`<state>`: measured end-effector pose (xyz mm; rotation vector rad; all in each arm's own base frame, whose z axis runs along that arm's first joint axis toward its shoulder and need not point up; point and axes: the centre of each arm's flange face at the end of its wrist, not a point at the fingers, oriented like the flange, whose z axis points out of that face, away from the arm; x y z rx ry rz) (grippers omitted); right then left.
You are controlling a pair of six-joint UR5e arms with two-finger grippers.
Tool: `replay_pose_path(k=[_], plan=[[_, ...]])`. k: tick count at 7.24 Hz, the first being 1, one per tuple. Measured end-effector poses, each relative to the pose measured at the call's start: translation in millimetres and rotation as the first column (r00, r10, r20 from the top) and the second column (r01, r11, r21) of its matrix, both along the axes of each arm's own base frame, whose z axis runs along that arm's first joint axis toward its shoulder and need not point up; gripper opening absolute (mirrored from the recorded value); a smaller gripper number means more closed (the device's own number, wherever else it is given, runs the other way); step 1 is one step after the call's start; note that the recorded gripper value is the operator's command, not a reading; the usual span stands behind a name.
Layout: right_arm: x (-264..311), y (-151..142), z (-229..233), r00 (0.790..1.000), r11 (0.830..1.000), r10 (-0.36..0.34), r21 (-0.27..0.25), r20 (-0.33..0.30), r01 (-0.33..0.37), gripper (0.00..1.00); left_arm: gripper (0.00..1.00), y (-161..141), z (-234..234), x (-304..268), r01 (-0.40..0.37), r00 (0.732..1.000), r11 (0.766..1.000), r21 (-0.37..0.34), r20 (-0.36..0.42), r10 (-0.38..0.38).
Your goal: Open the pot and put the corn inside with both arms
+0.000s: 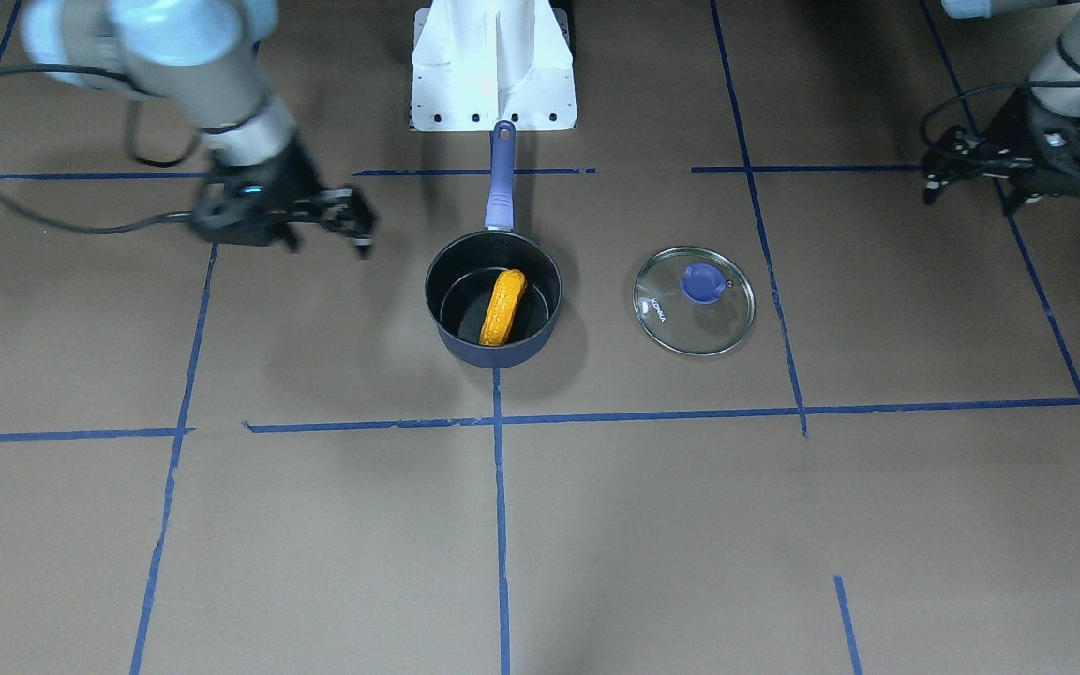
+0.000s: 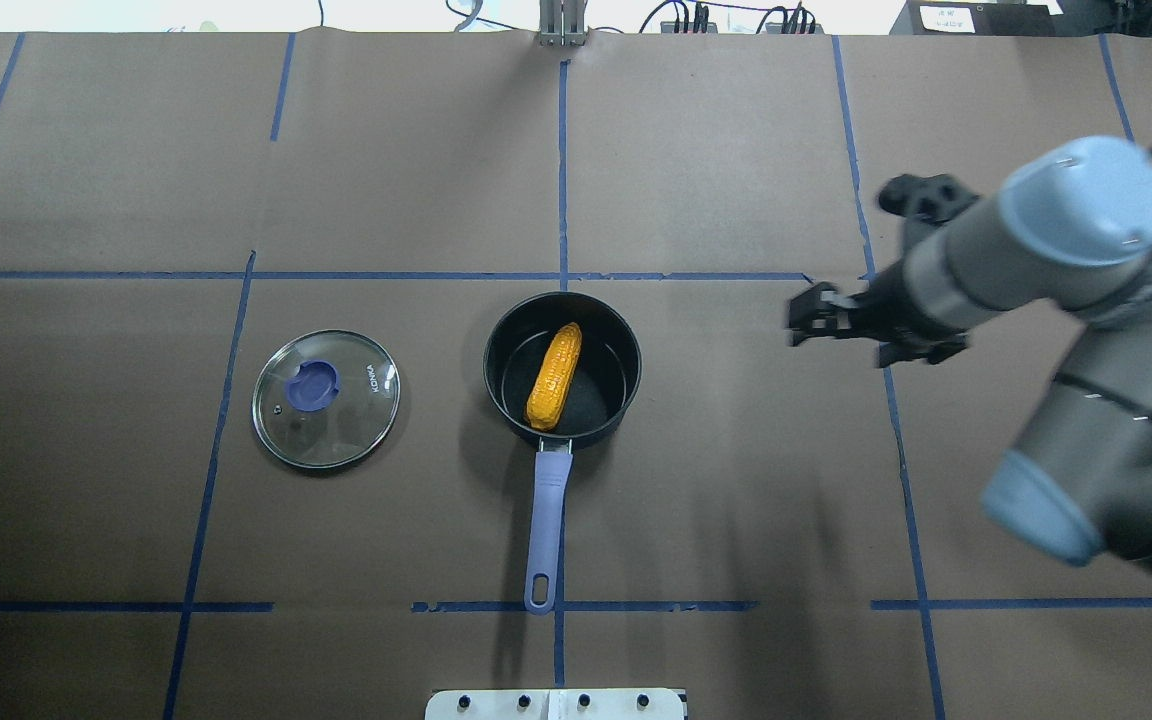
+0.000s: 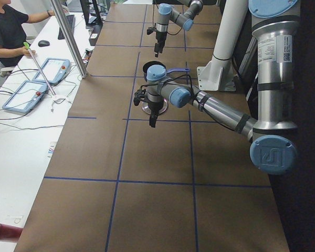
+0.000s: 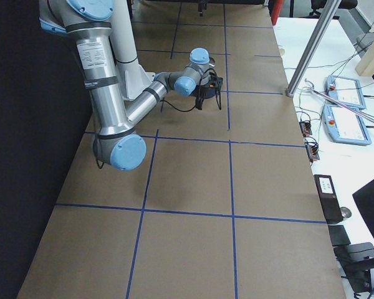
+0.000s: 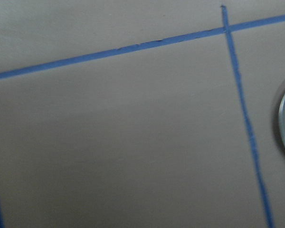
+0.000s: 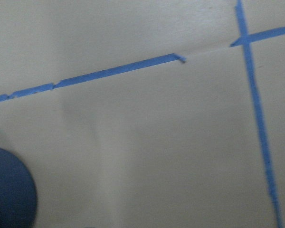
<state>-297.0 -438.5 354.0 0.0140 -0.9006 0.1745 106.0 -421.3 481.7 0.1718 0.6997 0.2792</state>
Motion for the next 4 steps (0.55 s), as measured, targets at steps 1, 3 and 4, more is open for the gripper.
replay_pose_path(k=[1,3,4], plan=[[74.3,-10.1,52.3,0.997,0.997,-0.059,0.055,-0.043,0.061,1.00,1.00,-5.1,13.7,-37.4,-0.031,0.999,0.999,0.018,0.027,0.030],[202.6,-21.0,149.1,0.989,0.983,-0.129,0.119,-0.076,0.138,1.00,1.00,-11.9,28.1,-108.8,-0.069,0.996,0.997,0.026,0.058,0.067],[255.4,-22.1,200.6,0.984,0.976,-0.153,0.144,-0.090,0.164,1.00,1.00,-13.1,37.2,-133.1,-0.075,0.996,0.997,0.016,0.054,0.074]])
